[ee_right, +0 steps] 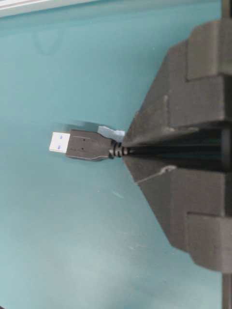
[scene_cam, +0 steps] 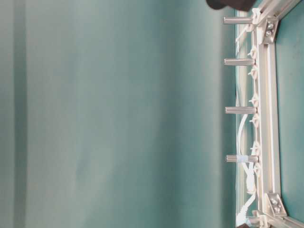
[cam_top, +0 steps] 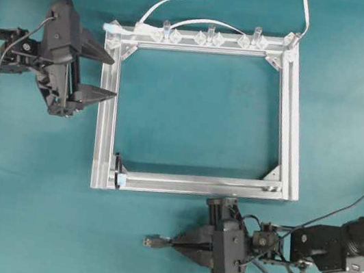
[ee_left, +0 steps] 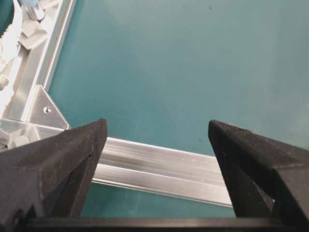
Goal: Insert the wire through the string loop located on the left side.
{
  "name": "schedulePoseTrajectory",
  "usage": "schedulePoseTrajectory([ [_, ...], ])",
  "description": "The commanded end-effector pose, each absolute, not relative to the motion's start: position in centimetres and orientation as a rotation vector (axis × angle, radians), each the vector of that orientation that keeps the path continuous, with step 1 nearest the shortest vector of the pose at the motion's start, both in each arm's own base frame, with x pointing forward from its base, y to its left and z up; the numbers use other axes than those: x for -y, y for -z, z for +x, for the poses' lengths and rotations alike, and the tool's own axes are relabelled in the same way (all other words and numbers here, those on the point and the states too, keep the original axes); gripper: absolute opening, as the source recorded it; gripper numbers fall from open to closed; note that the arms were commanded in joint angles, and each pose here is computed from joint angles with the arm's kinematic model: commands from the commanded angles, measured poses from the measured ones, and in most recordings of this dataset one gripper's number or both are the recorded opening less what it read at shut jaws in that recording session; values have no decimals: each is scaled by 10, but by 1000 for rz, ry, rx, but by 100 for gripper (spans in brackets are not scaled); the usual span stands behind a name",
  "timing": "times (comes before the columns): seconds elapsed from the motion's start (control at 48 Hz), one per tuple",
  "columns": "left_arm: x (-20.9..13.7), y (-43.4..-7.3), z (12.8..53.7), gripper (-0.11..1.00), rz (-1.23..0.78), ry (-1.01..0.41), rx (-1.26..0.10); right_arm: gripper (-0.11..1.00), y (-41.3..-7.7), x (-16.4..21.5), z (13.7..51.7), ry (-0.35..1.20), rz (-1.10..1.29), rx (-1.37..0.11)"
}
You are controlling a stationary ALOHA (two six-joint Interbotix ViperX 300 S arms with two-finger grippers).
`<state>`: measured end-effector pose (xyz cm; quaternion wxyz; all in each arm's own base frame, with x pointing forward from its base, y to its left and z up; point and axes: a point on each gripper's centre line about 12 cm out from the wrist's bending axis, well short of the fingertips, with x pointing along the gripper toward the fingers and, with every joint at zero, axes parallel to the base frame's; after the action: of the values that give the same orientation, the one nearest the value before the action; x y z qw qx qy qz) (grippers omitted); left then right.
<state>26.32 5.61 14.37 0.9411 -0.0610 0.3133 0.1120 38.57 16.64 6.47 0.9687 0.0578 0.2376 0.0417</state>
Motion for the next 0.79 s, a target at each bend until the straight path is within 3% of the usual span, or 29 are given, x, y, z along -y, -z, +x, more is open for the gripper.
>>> schedulePoseTrajectory([
  [0.0, -54, -155, 262, 91, -104, -218, -603, 7, -74, -168, 390, -88, 124, -453],
  [0.355, -41, -177, 229, 91, -103, -189, -560, 7, -75, -169, 392, -95, 103, -445],
  [0.772, -7, -173, 222, 91, -71, -46, -652, 7, -77, -169, 393, -96, 104, -439],
])
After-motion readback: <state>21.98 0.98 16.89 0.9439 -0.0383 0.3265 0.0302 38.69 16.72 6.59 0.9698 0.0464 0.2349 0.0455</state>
